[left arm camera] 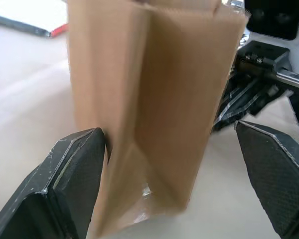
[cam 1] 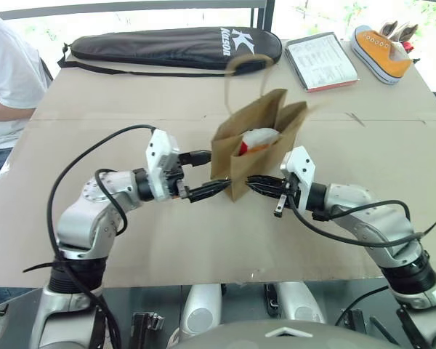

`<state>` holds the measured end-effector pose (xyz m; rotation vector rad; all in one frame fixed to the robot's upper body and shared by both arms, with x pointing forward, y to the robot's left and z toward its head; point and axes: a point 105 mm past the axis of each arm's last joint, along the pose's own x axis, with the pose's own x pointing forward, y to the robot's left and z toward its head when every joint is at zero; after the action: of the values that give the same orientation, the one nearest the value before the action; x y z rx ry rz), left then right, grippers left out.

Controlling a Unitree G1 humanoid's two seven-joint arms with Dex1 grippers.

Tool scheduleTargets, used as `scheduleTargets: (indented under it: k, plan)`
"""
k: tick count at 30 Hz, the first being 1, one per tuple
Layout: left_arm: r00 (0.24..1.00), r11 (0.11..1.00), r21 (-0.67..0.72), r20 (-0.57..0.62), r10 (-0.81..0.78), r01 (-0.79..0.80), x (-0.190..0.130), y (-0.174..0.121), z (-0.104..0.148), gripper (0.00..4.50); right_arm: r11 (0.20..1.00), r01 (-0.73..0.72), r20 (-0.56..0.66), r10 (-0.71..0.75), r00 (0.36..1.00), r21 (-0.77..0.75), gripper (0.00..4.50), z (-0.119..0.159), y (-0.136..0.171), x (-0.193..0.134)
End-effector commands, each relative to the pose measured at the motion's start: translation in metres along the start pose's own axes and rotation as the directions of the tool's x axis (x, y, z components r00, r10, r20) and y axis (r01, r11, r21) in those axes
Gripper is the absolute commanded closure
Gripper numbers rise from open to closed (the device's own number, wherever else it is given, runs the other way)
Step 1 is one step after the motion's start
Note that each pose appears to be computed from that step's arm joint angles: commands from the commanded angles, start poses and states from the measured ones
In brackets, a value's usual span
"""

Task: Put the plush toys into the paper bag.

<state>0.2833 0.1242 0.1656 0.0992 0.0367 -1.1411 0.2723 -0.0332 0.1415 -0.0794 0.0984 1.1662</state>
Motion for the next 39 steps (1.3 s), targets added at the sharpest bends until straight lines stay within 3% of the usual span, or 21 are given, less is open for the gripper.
scheduleTargets:
  k: [1,11,15,18,26,30,34,39]
  plan:
    - [0.999,0.995,0.092,0.038,0.028,-0.032,0.008,-0.002,0.017,0.0,1.0,-0.001,0.054,0.003,0.999,-0.028,4.46,0.015,-0.004,0.002]
    - [0.964,0.95,0.166,0.059,0.257,-0.264,0.032,0.016,0.01,0.0,1.0,-0.011,0.044,0.012,0.999,-0.022,4.46,0.007,-0.009,0.011]
    - [0.961,0.939,0.202,0.071,0.268,-0.277,0.043,0.018,0.007,0.0,1.0,-0.008,0.043,0.009,0.999,-0.017,4.46,0.006,-0.008,0.009]
    - [0.958,0.94,0.186,0.099,0.271,-0.285,0.051,0.022,0.005,0.79,1.0,0.001,0.048,0.0,0.999,-0.015,4.5,0.006,-0.006,0.001]
    - [0.978,0.948,0.247,0.098,0.184,-0.203,0.045,0.035,-0.002,4.17,0.983,0.069,0.024,-0.066,0.998,-0.17,4.5,0.005,0.004,-0.038]
    - [0.996,0.937,0.34,0.075,0.053,-0.076,0.038,0.042,0.002,4.44,0.975,0.158,-0.028,-0.164,0.986,-0.155,4.5,0.001,-0.001,-0.071]
    - [0.979,0.904,0.393,0.034,-0.199,0.17,0.014,0.046,0.019,4.5,0.947,0.248,-0.034,-0.26,0.965,-0.204,3.26,0.014,0.005,-0.125]
    - [0.961,0.864,0.426,-0.043,-0.275,0.266,-0.004,0.064,0.021,4.5,0.939,0.259,-0.062,-0.279,0.958,-0.225,0.94,0.018,0.021,-0.155]
